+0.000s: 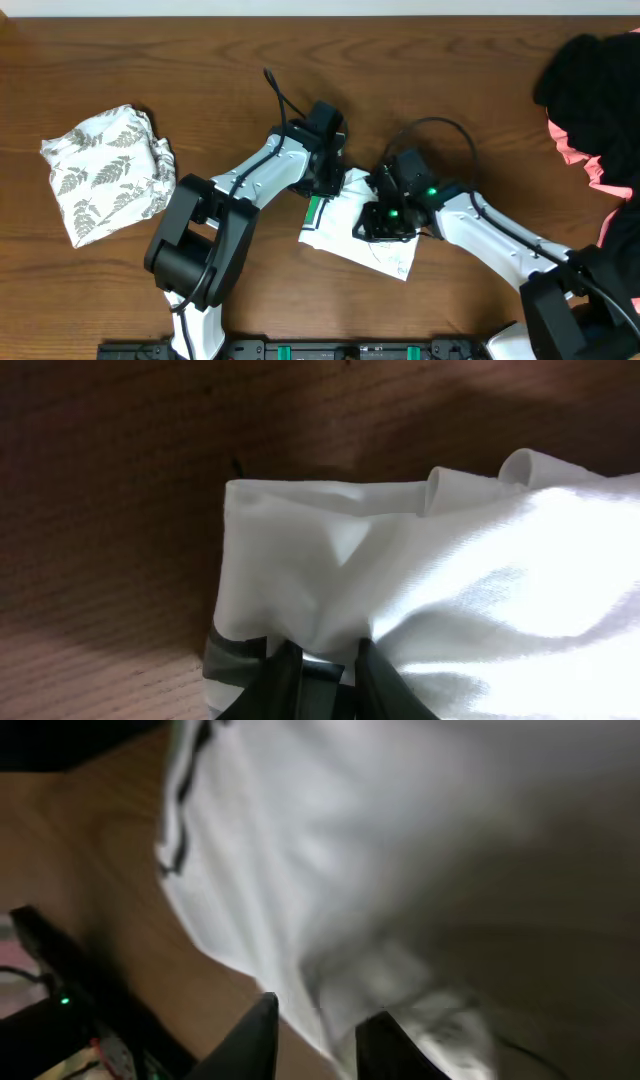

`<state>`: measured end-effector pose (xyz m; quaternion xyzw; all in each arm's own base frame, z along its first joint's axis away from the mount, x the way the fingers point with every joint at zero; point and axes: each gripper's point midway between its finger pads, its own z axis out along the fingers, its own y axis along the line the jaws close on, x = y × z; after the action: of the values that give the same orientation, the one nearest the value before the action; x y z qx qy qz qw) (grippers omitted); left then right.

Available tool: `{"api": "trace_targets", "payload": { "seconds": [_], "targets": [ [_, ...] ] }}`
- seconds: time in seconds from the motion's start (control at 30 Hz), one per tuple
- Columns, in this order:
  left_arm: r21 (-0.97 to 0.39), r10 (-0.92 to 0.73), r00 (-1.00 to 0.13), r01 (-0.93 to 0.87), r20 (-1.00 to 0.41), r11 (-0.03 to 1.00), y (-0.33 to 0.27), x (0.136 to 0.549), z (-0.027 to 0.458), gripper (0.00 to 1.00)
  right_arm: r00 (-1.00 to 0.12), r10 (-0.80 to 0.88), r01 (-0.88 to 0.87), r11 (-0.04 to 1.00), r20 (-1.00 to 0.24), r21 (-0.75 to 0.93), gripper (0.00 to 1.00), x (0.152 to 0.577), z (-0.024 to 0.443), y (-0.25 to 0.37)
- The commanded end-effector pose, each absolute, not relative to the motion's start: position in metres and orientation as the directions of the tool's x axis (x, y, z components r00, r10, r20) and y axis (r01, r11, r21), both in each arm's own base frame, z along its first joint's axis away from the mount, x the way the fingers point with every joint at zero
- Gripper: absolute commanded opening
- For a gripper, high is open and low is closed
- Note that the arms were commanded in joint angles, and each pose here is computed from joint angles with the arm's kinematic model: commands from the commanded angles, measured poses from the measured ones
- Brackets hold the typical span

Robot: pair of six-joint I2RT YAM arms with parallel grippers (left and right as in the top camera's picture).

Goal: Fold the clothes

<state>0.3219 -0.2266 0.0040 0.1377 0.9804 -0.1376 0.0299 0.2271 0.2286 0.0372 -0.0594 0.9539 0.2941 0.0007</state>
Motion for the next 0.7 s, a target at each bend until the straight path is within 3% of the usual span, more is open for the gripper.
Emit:
{"api": "trace_targets", "payload": {
  "seconds": [0.0, 0.1, 0.17, 0.27, 0.4, 0.67],
  "targets": [
    [-0.206, 0.26, -0.966, 0.254, 0.004, 0.945, -0.21, 0.305, -0.025, 0.21, -0.991, -0.129, -0.117, 0.792, -0.023, 0.6, 0.22, 0.223, 0.044, 0.243],
    [-0.206, 0.26, -0.966, 0.254, 0.004, 0.945, -0.21, 0.304, -0.025, 0.22, -0.991, -0.132, -0.119, 0.792, -0.022, 0.599, 0.01, 0.222, 0.044, 0.243],
    [-0.205, 0.261, -0.965, 0.254, 0.006, 0.945, -0.21, 0.304, -0.025, 0.22, -0.992, -0.129, -0.111, 0.795, -0.013, 0.596, 0.01, 0.221, 0.043, 0.242],
    [-0.203, 0.261, -0.965, 0.252, 0.014, 0.946, -0.209, 0.302, -0.025, 0.37, -0.992, -0.119, -0.081, 0.809, 0.028, 0.581, 0.01, 0.215, 0.041, 0.235],
    [-0.201, 0.261, -0.965, 0.252, 0.02, 0.947, -0.208, 0.301, -0.025, 0.49, -0.987, -0.088, -0.003, 0.843, 0.132, 0.538, 0.01, 0.2, 0.036, 0.217],
    [-0.202, 0.26, -0.965, 0.251, 0.019, 0.947, -0.208, 0.301, -0.025, 0.54, -0.984, -0.002, 0.063, 0.932, 0.18, 0.356, 0.01, 0.193, 0.021, 0.179]
  ]
}}
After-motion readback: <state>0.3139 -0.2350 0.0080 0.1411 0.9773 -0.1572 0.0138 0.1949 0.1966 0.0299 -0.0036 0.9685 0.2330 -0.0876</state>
